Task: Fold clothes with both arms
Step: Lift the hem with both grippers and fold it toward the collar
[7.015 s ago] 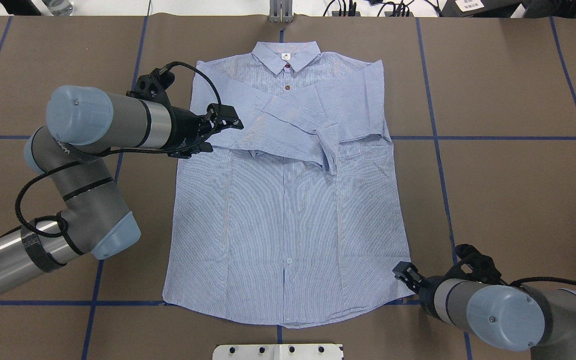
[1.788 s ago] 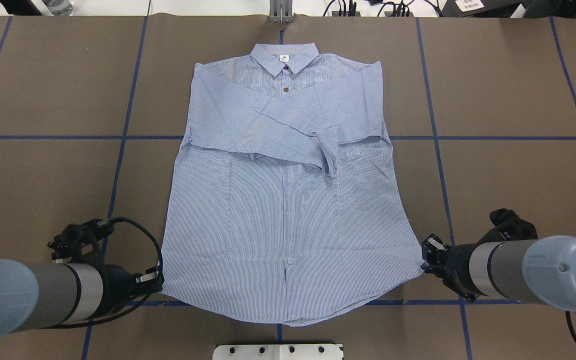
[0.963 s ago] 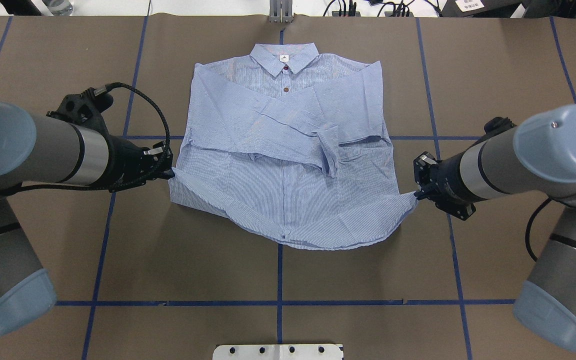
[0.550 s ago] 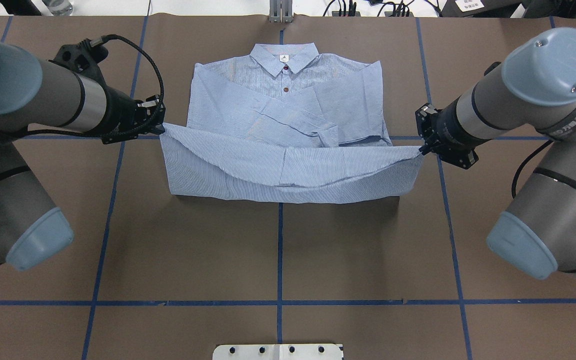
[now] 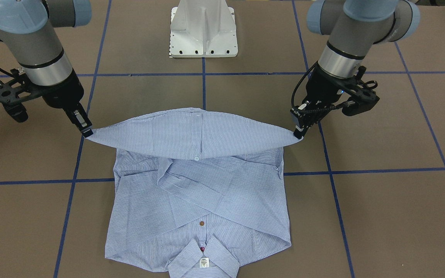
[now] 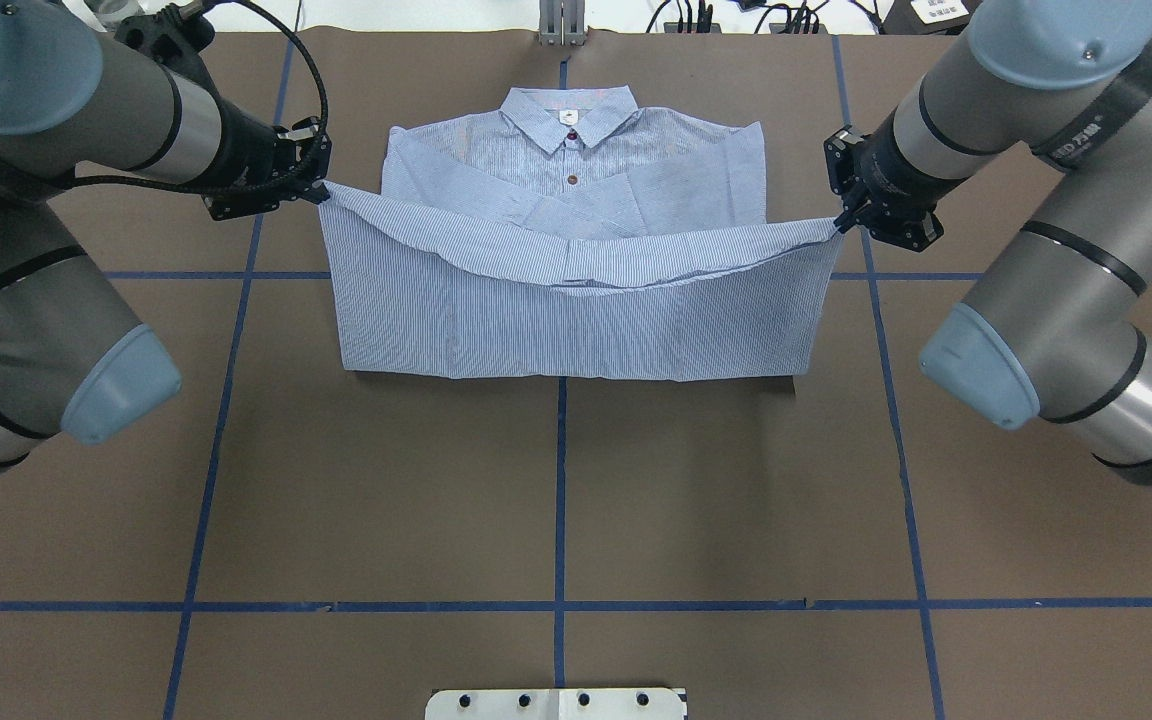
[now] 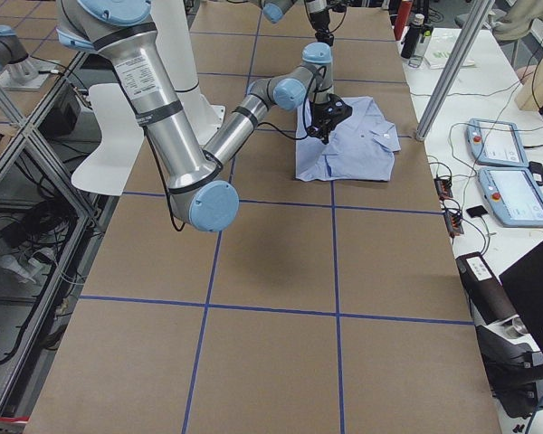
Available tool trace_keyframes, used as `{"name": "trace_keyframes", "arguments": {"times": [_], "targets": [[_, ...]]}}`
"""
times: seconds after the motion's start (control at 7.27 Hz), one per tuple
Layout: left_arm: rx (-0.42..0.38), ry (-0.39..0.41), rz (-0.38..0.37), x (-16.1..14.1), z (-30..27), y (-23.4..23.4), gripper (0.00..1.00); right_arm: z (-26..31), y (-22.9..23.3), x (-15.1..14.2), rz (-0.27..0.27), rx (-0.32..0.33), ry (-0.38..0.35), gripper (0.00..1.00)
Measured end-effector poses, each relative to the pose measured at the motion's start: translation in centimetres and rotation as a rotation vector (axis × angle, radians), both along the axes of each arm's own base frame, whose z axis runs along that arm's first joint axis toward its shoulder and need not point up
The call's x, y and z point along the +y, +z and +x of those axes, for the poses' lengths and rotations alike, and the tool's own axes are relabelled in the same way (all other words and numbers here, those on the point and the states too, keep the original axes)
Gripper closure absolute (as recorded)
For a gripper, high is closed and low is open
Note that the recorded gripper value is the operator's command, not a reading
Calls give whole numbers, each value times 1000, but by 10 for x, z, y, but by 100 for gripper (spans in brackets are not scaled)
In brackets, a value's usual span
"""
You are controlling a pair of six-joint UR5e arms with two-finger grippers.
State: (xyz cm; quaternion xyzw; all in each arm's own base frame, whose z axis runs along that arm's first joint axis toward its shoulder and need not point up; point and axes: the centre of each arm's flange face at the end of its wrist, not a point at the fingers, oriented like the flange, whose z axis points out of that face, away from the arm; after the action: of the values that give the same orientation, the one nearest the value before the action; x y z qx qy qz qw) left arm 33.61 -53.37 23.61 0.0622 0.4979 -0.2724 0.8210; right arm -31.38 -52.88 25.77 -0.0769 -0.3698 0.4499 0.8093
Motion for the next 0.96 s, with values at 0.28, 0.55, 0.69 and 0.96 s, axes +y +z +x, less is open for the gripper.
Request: {"name": "trace_keyframes", "arguments": {"times": [0.28, 0.55, 0.69, 0.96], "targets": [[7, -28, 5, -39, 11, 20, 100, -18, 6, -44, -2, 33, -4, 100], [4, -57, -3, -75, 19, 26, 100, -28, 9, -92, 14, 29, 24, 100], [5, -69, -2, -89, 20, 31, 100, -32, 9, -111, 10, 34, 32, 100], [8, -76, -1, -114, 35, 48, 100, -48, 16, -137, -6, 47, 36, 100]]}}
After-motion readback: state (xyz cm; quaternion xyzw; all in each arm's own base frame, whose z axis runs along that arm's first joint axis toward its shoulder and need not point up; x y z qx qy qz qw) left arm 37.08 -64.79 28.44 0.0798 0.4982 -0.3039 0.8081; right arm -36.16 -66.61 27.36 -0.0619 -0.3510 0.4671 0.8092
